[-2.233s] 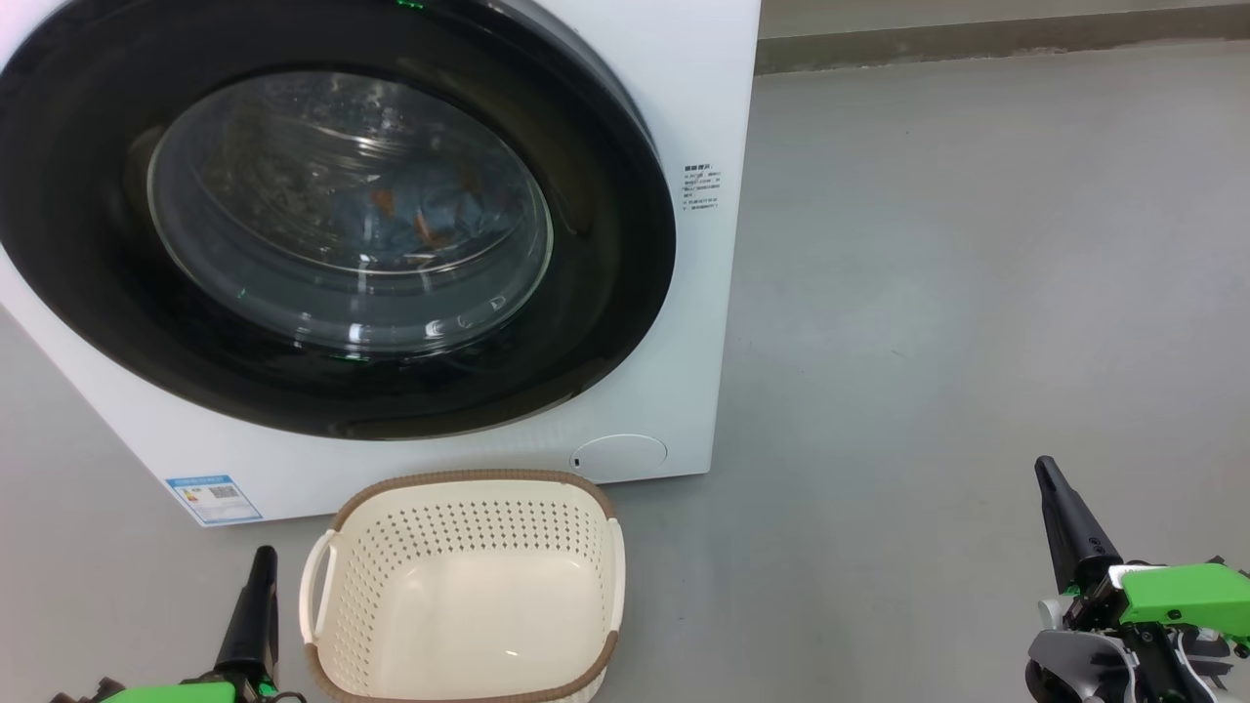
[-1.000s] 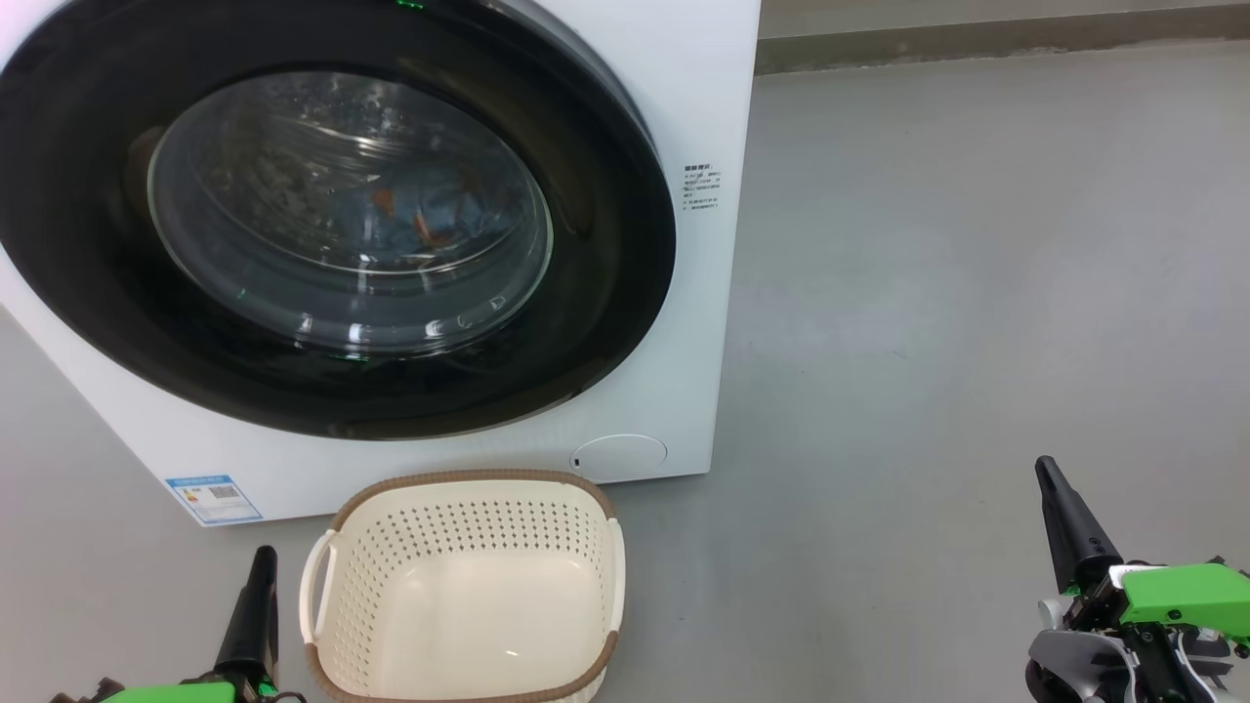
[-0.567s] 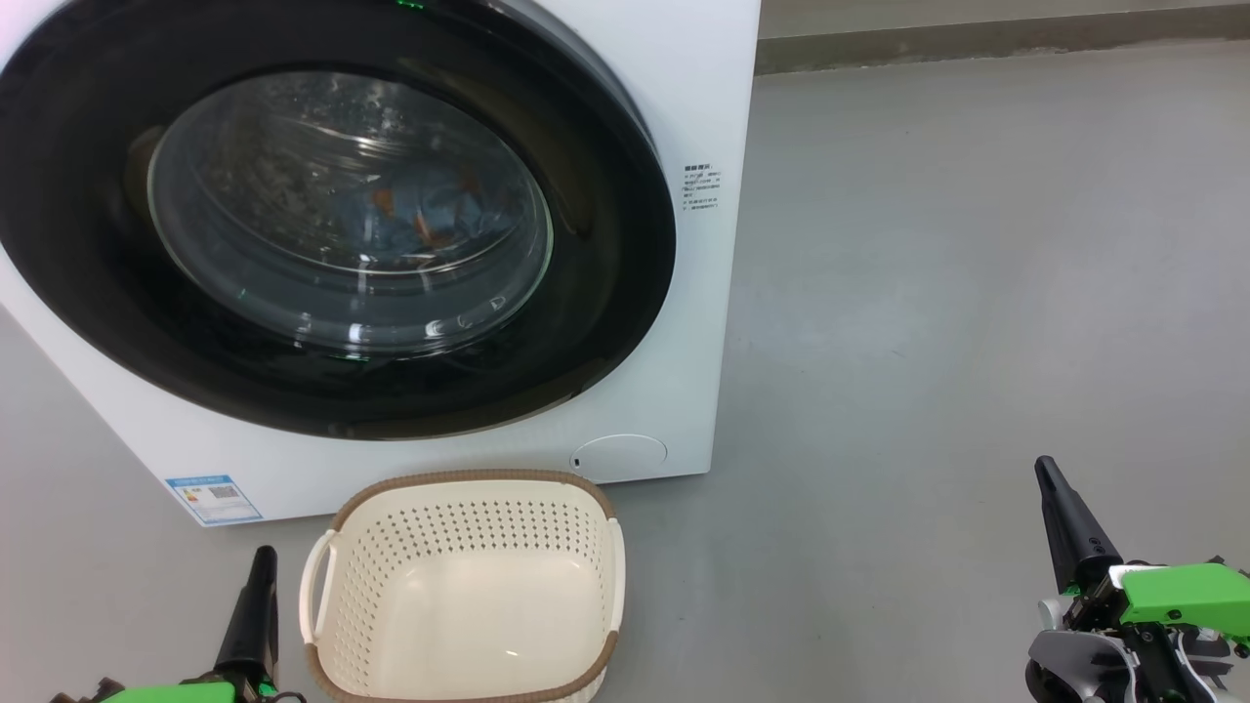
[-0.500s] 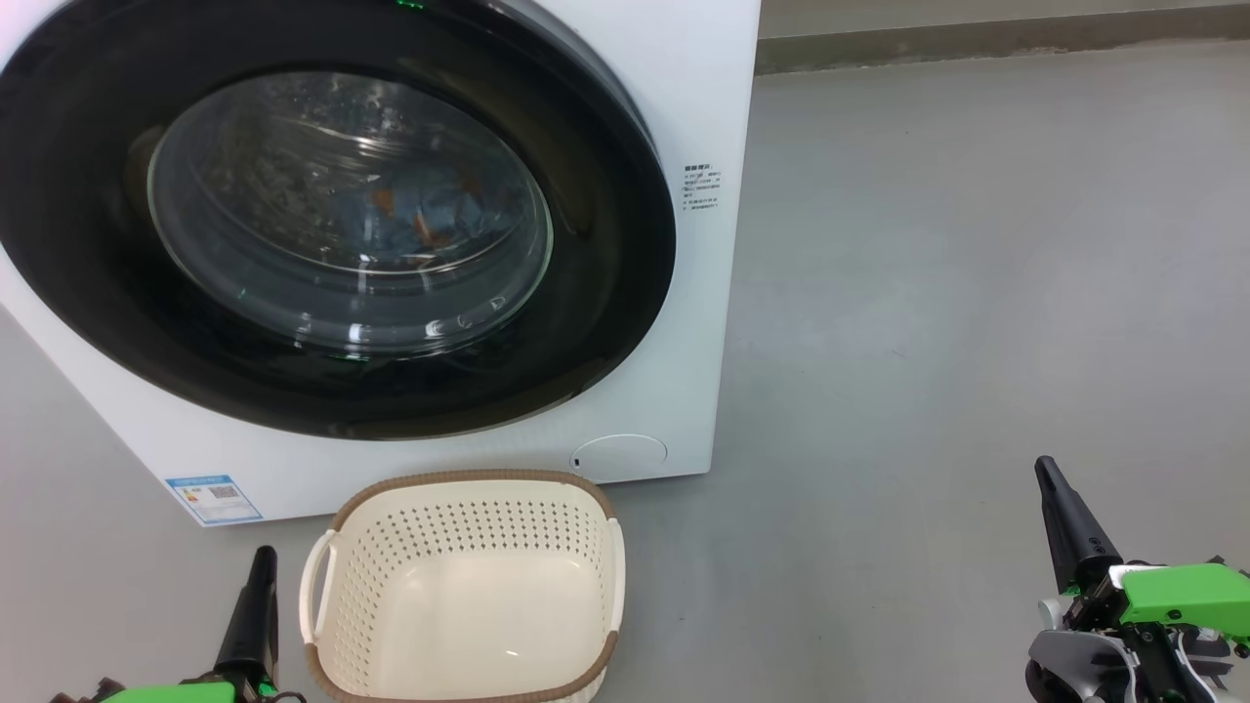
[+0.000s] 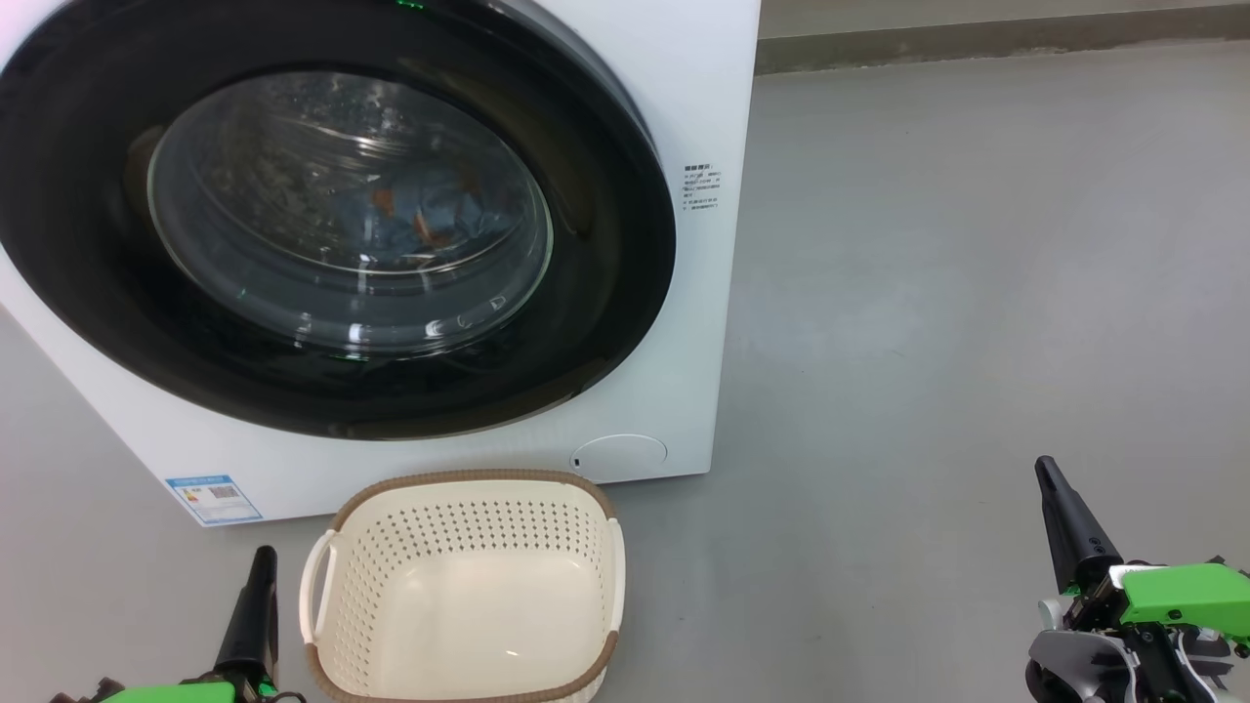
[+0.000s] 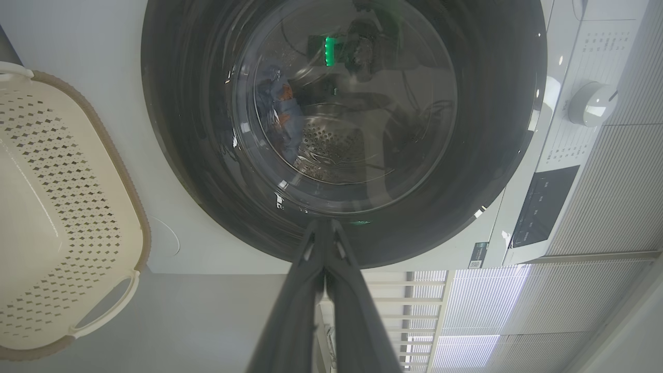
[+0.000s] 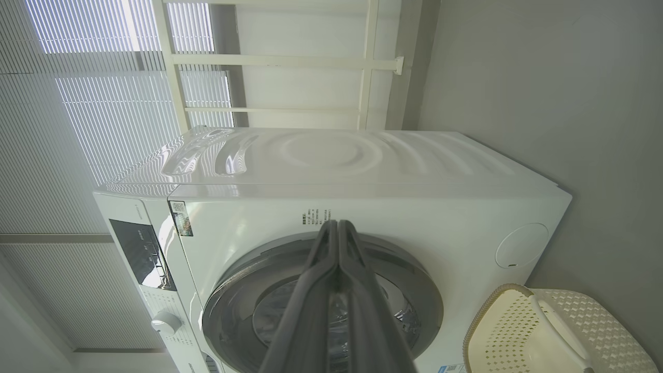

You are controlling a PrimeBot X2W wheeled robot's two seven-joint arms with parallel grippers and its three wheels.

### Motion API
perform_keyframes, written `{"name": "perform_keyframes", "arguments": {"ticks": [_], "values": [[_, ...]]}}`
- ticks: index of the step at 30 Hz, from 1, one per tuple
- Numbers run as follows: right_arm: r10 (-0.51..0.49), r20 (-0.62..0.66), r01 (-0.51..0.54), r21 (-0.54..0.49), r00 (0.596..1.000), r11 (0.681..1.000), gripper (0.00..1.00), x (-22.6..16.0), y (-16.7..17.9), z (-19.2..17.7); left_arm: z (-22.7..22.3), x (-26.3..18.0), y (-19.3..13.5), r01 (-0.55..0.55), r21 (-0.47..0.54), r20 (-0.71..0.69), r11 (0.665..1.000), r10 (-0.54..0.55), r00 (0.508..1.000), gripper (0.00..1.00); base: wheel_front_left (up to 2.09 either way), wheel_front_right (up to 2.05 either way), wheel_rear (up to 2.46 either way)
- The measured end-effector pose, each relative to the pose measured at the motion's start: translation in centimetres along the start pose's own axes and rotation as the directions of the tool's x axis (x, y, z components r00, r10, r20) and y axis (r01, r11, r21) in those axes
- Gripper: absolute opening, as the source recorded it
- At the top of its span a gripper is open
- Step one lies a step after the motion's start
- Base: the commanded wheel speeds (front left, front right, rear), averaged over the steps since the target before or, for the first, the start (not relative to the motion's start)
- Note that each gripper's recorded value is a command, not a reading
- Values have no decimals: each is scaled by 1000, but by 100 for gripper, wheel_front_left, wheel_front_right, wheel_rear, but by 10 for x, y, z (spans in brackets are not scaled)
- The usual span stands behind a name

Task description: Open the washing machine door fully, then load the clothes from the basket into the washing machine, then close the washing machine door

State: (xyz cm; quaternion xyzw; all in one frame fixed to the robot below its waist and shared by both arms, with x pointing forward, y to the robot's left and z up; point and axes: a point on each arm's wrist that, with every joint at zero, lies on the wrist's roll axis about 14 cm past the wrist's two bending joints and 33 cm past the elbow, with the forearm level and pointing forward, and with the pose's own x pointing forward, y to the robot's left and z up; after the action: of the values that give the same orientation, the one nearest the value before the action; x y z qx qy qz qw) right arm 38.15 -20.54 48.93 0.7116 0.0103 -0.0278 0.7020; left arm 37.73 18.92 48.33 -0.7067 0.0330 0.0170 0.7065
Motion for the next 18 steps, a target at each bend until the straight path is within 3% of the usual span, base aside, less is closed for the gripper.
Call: {"name": "perform_keyframes", "arguments": {"ticks": [18], "values": [[0, 0, 0, 0, 1000, 1000, 0, 0, 0, 0, 0, 0, 0, 0, 0, 0, 1000, 0, 1000, 0, 0, 0, 0]]}}
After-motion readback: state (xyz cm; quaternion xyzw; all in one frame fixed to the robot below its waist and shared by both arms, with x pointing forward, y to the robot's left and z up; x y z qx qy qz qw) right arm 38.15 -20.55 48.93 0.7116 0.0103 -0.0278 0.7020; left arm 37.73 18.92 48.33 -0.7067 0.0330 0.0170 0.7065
